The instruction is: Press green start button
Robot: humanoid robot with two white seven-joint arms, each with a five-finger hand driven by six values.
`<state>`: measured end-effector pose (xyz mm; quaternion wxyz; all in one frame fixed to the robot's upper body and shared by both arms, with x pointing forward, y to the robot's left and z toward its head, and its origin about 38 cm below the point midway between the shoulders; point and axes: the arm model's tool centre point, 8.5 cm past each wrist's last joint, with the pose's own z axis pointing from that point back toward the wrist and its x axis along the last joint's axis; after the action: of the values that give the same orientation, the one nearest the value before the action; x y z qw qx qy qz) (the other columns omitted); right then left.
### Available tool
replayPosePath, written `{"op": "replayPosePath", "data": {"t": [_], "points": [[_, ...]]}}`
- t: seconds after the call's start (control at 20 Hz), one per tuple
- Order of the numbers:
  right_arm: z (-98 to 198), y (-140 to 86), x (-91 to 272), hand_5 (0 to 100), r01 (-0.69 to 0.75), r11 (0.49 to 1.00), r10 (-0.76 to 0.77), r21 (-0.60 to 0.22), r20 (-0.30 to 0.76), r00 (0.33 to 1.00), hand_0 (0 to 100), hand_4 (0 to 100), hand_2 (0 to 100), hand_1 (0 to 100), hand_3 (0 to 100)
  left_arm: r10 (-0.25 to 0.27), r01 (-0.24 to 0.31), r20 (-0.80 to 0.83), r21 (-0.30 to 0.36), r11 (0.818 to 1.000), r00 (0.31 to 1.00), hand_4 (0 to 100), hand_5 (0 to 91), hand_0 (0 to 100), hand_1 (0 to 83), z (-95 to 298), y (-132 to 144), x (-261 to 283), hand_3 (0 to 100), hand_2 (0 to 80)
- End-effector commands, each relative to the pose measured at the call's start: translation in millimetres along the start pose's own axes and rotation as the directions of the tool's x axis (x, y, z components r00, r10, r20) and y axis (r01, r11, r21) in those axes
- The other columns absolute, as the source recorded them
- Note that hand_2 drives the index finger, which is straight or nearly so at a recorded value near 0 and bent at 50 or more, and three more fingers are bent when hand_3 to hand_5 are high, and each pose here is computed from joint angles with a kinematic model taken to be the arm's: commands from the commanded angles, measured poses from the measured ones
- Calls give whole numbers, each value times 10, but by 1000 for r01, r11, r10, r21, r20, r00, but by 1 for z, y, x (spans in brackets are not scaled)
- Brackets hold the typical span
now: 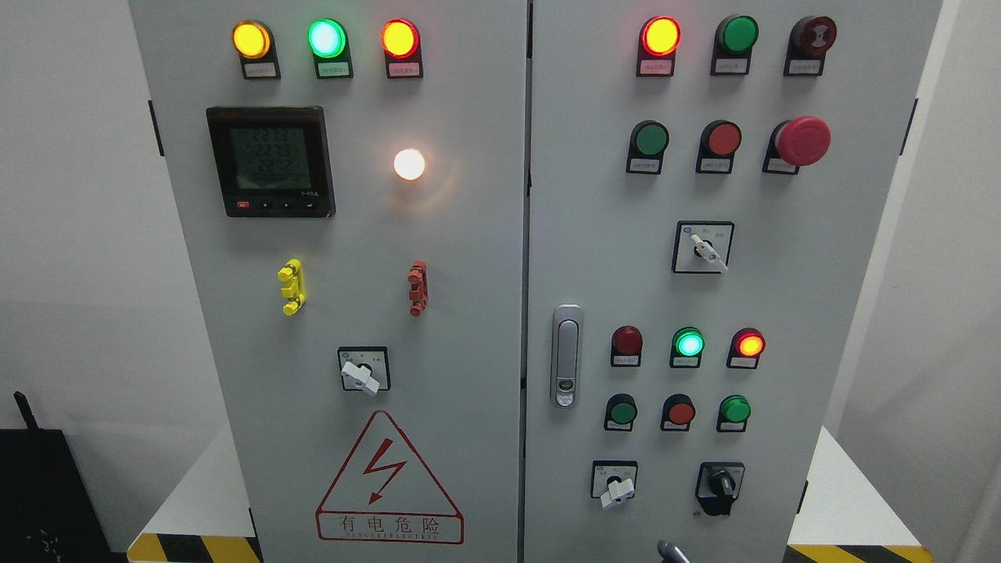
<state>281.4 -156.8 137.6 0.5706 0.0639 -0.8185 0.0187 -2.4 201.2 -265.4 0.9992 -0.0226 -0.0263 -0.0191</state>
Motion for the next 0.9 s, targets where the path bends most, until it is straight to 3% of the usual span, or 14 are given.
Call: {"op": "replayPosePath", "data": {"t": [0.0, 0.5, 0.85], "points": [[0, 0, -1, 0, 0, 1000, 0, 1, -1, 1000, 22, 0, 0, 148, 0, 0, 0, 1, 0, 1000, 1000, 0, 0, 120, 556, 0, 0, 0, 0, 0], [0, 0, -2, 0, -8, 1000, 8, 3, -6, 1000, 19, 0, 0, 148, 0, 0, 0, 1, 0, 1000, 1000, 0, 0, 120, 556, 0, 0, 0, 0, 0], [-17, -3, -2, 0, -29, 1000, 29, 5, 24, 999, 12, 0, 0, 153, 0, 0, 0, 1, 0, 1000, 1000, 0, 0, 120, 556, 0, 0, 0, 0, 0]]}}
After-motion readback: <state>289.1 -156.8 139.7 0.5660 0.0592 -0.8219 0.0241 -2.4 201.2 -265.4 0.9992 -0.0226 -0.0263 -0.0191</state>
